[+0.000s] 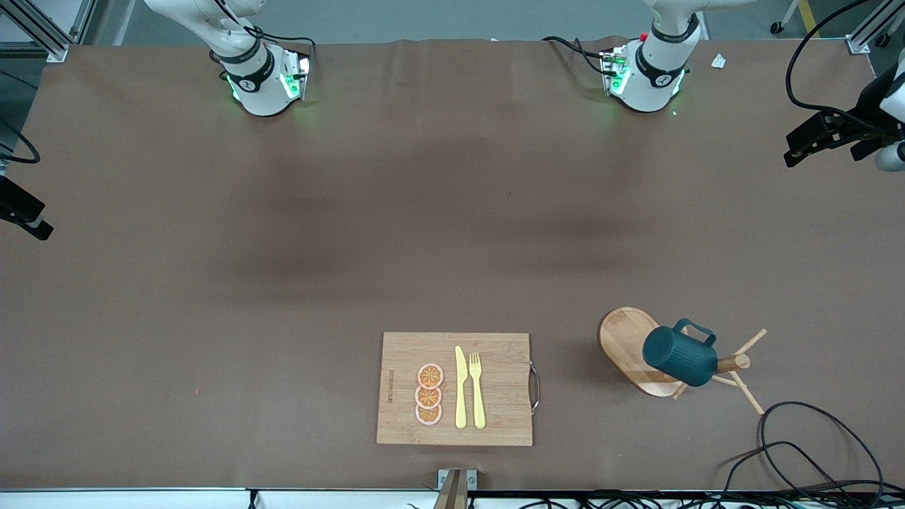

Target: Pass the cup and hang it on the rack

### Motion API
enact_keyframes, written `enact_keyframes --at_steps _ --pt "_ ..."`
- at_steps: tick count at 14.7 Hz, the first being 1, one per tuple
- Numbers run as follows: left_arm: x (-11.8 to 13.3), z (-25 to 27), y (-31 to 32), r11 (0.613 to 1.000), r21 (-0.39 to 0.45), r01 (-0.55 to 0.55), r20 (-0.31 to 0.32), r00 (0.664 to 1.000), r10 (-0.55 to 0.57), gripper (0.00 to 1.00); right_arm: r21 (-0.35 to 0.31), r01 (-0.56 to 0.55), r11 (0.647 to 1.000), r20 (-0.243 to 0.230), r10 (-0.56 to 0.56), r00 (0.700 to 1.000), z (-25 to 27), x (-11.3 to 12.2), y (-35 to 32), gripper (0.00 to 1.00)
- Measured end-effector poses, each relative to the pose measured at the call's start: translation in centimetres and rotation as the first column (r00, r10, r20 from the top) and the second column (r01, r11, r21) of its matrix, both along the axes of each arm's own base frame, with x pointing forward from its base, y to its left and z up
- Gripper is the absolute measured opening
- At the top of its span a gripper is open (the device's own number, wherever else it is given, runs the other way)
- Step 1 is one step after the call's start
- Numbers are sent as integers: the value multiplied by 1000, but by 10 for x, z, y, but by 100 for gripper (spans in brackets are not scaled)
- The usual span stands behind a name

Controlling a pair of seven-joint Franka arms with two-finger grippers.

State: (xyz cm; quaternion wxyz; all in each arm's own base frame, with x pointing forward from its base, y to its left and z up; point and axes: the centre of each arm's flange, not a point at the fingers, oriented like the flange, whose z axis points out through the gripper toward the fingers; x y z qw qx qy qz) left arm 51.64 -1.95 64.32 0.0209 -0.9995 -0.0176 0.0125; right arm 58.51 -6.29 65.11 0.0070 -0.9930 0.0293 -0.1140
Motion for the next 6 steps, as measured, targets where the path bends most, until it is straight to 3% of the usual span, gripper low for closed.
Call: enact_keyframes --at_steps 6 --pt "0 4 -4 999 -2 45 7 999 -45 100 -2 -6 1000 0 6 1000 0 0 -1 100"
